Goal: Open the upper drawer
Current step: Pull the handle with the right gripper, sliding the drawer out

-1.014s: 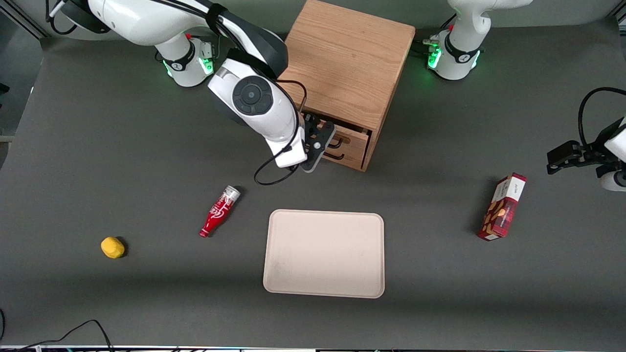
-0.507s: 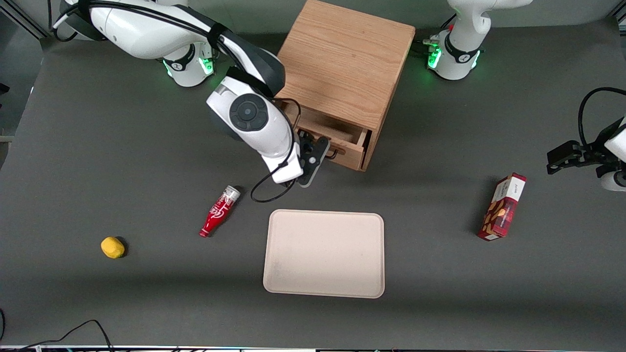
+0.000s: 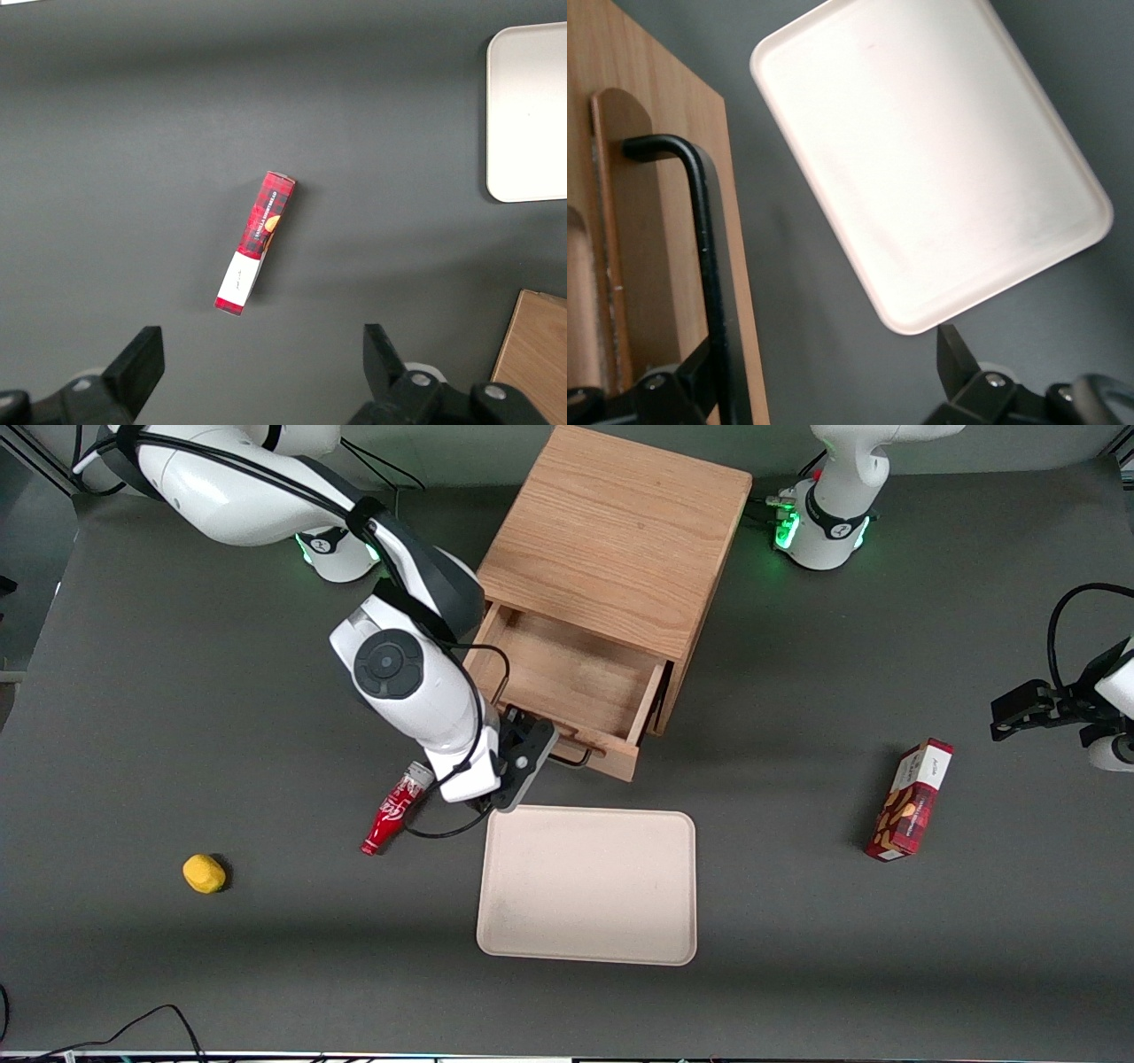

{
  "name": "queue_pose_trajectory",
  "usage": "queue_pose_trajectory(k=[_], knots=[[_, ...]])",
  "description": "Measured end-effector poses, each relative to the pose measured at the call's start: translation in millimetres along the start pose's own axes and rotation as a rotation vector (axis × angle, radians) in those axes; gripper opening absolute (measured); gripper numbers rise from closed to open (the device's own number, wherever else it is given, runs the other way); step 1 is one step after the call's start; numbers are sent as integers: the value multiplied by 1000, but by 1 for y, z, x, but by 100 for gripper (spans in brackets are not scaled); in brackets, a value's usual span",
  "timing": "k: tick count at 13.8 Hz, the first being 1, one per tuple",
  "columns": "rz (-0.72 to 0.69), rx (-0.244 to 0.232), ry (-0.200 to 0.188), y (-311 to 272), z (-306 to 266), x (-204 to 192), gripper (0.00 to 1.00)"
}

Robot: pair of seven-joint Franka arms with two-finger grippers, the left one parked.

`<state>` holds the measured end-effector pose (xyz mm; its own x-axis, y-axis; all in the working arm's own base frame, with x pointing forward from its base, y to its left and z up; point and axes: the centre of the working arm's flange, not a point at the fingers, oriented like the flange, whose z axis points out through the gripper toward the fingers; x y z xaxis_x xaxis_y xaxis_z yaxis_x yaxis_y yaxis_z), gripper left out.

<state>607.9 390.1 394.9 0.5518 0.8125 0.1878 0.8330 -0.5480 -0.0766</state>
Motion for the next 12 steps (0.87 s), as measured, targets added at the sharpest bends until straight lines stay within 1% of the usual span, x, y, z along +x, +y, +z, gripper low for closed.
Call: queue_pose_trajectory(k=[5,8,12], knots=[[32,-54,60,32,-3,-5,100],[43,-71,78,45,-5,-8,100],[56,-78,91,54,-6,-11,100]])
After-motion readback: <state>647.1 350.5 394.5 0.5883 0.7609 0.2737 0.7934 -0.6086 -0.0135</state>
